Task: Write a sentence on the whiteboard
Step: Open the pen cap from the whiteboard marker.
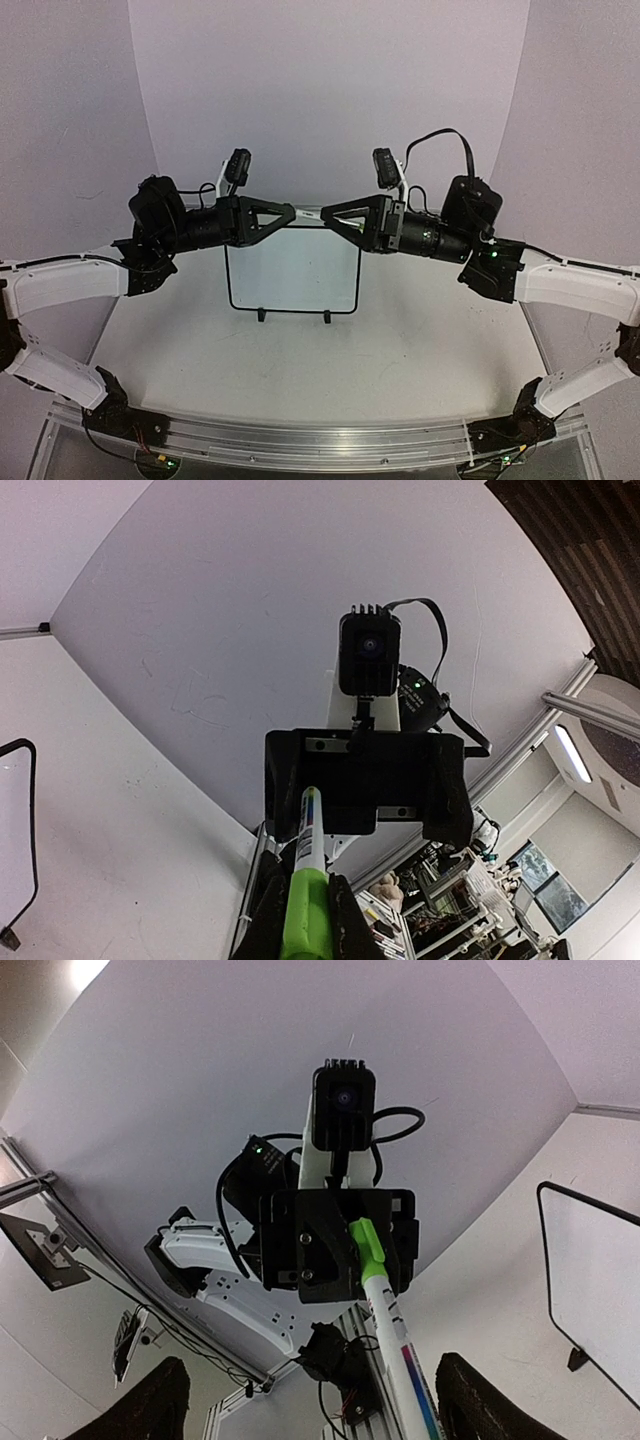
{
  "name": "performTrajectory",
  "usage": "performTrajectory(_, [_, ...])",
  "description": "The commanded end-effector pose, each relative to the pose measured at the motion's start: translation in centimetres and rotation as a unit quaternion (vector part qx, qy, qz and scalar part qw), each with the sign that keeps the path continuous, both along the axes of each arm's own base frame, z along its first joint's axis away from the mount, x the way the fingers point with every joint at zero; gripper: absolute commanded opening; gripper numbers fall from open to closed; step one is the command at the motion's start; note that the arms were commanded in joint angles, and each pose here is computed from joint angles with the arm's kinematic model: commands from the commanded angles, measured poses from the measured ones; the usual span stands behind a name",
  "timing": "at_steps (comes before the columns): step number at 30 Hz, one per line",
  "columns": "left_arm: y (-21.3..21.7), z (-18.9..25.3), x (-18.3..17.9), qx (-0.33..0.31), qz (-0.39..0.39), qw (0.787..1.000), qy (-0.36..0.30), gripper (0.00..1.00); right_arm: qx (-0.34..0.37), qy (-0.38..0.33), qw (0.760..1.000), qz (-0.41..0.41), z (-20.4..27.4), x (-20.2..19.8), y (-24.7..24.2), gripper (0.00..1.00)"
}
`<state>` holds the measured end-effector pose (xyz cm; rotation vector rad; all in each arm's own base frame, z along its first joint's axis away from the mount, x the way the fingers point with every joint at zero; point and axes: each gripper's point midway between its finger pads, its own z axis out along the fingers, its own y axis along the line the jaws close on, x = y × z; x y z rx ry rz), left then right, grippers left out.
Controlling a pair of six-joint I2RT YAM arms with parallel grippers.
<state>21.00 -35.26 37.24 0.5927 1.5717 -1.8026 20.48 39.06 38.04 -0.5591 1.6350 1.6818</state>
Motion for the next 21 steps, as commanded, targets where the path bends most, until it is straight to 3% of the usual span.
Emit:
performTrajectory(1, [0.2, 1.5, -0.9, -0.007, 0.000, 1.000, -0.022, 0.00, 0.041, -0.015, 0.998, 0.039, 2.5, -1.1, 0.3, 0.79])
performTrajectory(21, [-0.9, 0.1, -0.6, 0.013, 0.025, 0.999, -0.016, 0.00, 0.040, -0.006, 0.998, 0.047, 2.0, -1.0, 0.8, 0.61])
